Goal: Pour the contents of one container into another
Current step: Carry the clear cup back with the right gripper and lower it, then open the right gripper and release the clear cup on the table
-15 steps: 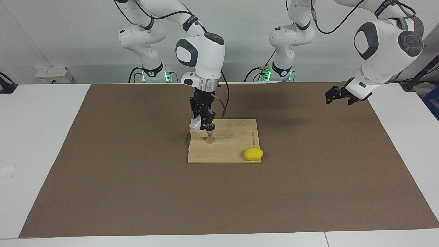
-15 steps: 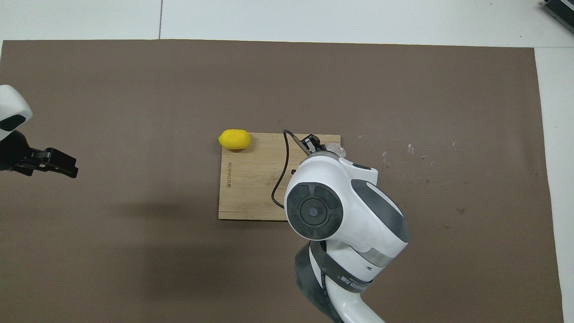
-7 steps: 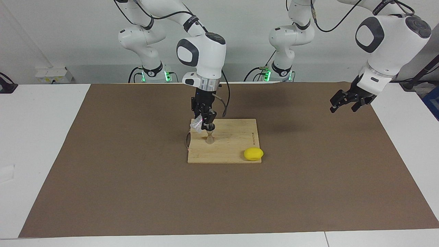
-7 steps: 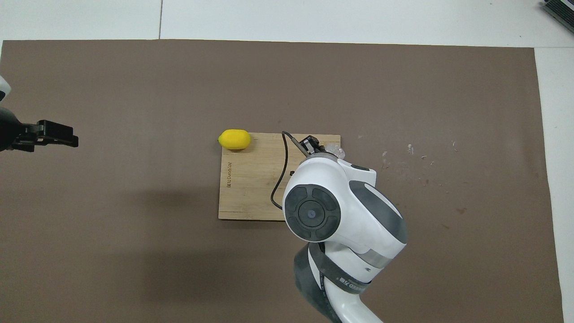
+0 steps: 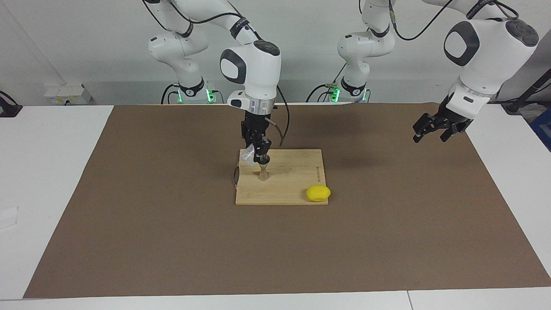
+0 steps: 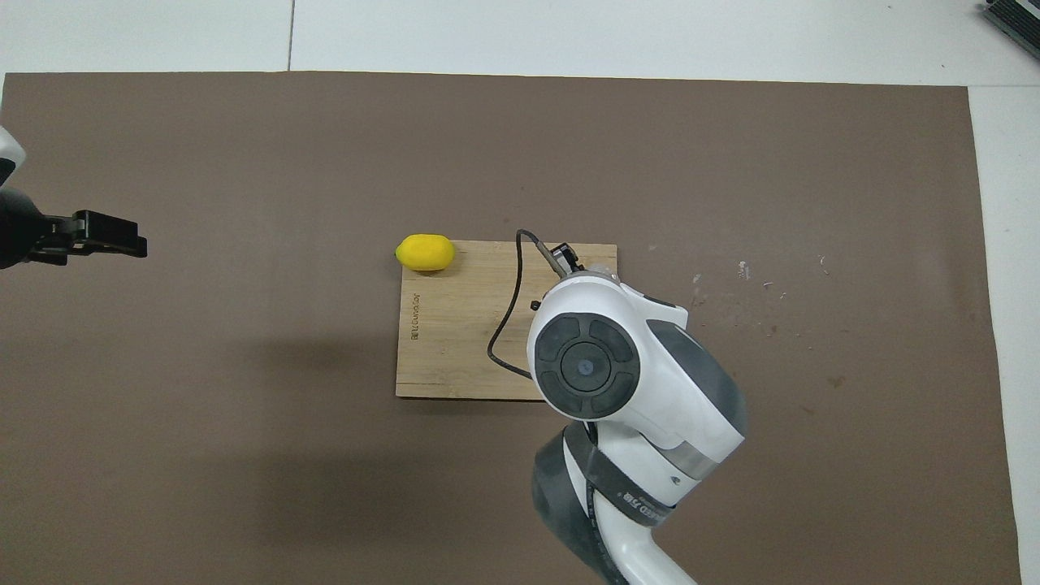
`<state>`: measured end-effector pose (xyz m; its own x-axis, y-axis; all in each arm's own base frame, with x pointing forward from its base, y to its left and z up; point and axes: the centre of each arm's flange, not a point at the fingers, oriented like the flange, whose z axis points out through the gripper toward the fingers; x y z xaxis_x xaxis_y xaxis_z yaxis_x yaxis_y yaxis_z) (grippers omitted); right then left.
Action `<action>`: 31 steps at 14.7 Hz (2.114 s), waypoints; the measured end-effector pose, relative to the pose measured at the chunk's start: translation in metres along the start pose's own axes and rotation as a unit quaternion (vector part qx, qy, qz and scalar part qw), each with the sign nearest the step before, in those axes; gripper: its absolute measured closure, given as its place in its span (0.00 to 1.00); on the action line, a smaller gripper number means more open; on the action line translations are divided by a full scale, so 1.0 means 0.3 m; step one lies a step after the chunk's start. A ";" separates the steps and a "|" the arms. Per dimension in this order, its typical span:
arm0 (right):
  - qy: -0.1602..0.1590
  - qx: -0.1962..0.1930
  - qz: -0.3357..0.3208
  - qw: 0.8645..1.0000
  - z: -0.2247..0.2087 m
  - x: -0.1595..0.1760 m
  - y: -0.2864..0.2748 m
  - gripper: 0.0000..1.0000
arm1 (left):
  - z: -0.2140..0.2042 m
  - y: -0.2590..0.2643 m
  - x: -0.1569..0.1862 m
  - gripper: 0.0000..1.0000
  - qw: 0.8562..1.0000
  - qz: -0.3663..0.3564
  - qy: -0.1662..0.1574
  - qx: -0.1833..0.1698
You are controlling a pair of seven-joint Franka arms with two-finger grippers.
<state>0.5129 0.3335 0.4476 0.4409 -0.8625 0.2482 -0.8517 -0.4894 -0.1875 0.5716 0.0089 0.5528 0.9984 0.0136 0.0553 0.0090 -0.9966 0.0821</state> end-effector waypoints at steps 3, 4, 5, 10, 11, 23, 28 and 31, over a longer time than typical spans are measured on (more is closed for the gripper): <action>-0.025 -0.008 0.025 0.999 0.003 0.019 -0.002 0.49 | 0.000 0.015 0.001 0.00 1.000 0.004 0.002 0.000; -0.036 -0.011 0.039 0.999 0.006 0.037 -0.003 0.49 | 0.000 0.012 0.001 0.00 1.000 0.003 0.002 0.000; -0.051 -0.016 0.058 0.997 0.009 0.062 -0.006 0.49 | -0.001 0.005 0.002 0.00 1.000 0.001 0.002 0.000; -0.120 -0.043 0.082 0.988 0.050 0.244 0.002 0.49 | -0.001 0.003 0.002 0.00 1.000 0.001 0.002 0.000; -0.136 -0.049 0.090 0.985 0.066 0.289 0.010 0.49 | -0.001 0.008 0.002 0.00 1.000 0.002 0.002 0.000; -0.356 -0.076 0.155 0.918 0.521 0.883 0.342 0.49 | -0.004 -0.020 0.003 0.00 1.000 -0.005 0.005 0.001; -0.380 -0.076 0.138 0.911 0.647 0.965 0.487 0.49 | 0.003 -0.011 0.003 0.00 1.000 -0.003 0.003 0.001; -0.387 -0.080 0.133 0.909 0.695 0.972 0.520 0.49 | 0.004 -0.011 0.002 0.00 1.000 -0.003 0.002 0.001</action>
<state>0.5676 -0.0212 0.2927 0.2282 -0.8099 -0.5403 -0.9600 -0.2796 0.0136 0.5723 0.0120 0.5514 0.9981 0.0190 0.0592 0.0142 -0.9966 0.0812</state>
